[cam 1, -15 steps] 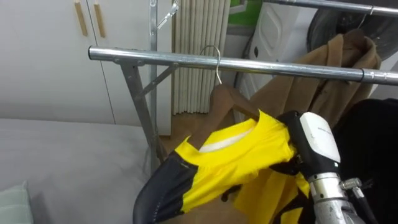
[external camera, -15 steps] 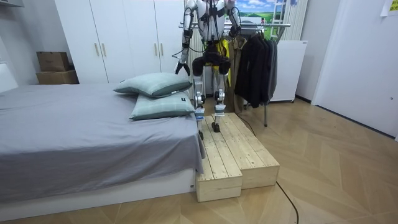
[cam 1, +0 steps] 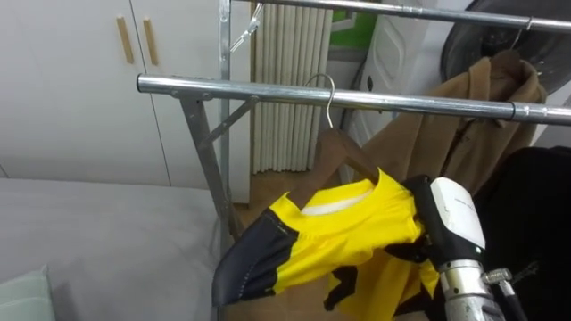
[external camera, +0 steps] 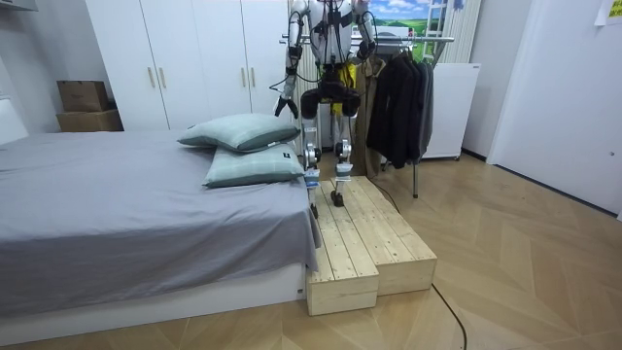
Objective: Hang clothes
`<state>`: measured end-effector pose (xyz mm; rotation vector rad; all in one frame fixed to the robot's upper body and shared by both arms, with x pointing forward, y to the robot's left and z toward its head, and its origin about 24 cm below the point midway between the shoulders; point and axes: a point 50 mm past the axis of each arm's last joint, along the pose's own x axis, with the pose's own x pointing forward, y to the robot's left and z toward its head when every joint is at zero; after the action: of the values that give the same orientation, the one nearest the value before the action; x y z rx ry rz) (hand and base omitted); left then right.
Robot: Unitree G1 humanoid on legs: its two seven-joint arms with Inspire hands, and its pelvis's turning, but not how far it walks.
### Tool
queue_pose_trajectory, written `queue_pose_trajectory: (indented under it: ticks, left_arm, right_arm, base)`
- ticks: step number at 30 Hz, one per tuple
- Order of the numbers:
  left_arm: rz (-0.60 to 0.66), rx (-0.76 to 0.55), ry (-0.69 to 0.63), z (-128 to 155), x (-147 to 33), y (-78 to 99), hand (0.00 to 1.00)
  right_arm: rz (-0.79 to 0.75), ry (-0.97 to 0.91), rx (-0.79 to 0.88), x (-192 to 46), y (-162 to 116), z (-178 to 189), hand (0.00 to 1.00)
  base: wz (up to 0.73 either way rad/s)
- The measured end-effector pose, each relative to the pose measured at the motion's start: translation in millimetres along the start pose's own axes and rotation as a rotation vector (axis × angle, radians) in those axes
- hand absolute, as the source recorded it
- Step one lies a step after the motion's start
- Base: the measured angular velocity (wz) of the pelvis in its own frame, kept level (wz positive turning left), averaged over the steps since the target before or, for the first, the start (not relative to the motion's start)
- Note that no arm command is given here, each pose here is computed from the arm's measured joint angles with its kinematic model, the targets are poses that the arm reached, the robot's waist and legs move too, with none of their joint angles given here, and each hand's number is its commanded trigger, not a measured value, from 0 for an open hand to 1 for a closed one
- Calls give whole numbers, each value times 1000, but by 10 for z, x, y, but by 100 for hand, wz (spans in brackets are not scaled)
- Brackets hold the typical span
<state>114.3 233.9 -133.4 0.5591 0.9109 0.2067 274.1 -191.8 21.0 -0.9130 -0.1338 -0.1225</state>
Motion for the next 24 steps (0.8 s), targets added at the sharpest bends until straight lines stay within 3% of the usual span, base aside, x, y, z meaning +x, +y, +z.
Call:
queue_pose_trajectory:
  ticks: [24]
  left_arm:
    - [1,-11,-21,56,7,12,0]
  right_arm:
    - [-69,68,-60,-64,-12,-222,100]
  base:
    - [0]
